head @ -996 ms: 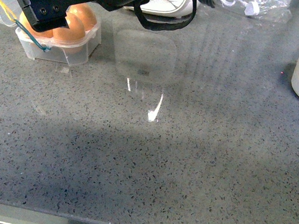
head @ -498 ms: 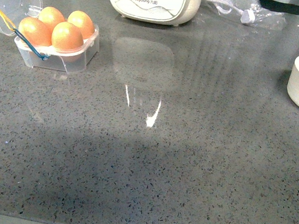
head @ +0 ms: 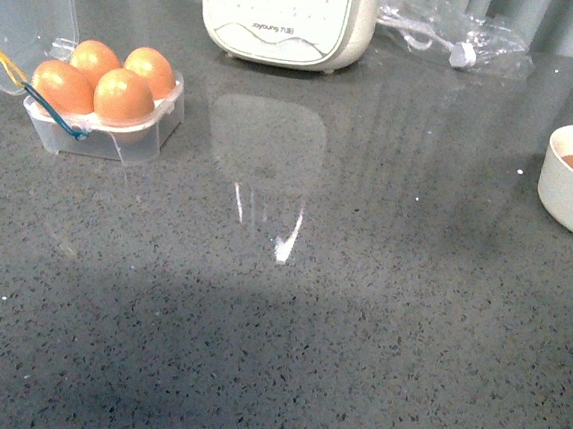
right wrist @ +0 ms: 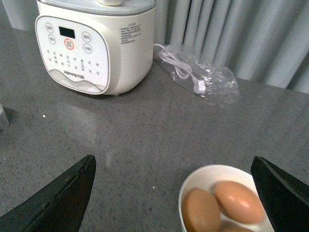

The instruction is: Put egg into box

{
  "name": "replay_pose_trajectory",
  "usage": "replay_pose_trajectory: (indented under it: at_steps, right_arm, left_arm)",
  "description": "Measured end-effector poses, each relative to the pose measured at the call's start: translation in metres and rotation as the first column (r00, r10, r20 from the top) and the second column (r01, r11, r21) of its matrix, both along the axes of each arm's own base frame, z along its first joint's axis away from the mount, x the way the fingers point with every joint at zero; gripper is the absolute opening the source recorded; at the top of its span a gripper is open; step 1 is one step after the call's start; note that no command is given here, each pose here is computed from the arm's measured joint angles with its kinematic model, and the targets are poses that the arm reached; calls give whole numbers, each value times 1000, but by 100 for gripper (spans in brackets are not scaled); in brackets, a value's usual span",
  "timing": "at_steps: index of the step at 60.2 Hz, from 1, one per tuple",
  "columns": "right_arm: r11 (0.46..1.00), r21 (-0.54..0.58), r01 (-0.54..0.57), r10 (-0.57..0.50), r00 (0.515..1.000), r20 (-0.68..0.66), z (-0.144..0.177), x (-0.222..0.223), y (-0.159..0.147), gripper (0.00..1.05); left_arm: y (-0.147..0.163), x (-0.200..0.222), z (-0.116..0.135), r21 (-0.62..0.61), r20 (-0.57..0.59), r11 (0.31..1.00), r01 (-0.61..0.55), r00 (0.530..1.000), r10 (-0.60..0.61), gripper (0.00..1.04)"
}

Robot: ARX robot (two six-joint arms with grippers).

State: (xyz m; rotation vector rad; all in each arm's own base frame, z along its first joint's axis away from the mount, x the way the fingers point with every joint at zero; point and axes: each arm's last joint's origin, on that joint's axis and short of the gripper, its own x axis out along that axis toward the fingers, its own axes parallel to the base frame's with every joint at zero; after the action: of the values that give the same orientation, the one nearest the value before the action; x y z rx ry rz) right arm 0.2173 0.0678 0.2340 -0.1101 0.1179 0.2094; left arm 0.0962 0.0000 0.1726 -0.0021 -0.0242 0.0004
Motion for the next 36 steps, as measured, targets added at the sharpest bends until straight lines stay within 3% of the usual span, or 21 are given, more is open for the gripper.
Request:
replay_pose_trajectory:
  at_steps: [11,14,17,26,36]
  right_arm:
    - [998,19,56,-57,997,61,10,-38,-22,95]
    - [987,61,148,-153,984,92,11,-48,-32,85]
    - [982,78,172,-178,980,92,8,-57,-41,76]
    - [975,101,195,-204,975,87,-6,-80,-65,49]
    - [974,109,196,-207,973,102,-32,-99,-67,16]
  left_arm:
    - [0,0,0,0,0,1000,0,1000,0,98]
    - [0,0,0,0,0,1000,0,1000,0,98]
    - [0,0,0,0,0,1000,0,1000,0,98]
    - [0,0,0,0,0,1000,0,1000,0,98]
    - [0,0,0,0,0,1000,-1,1000,1,98]
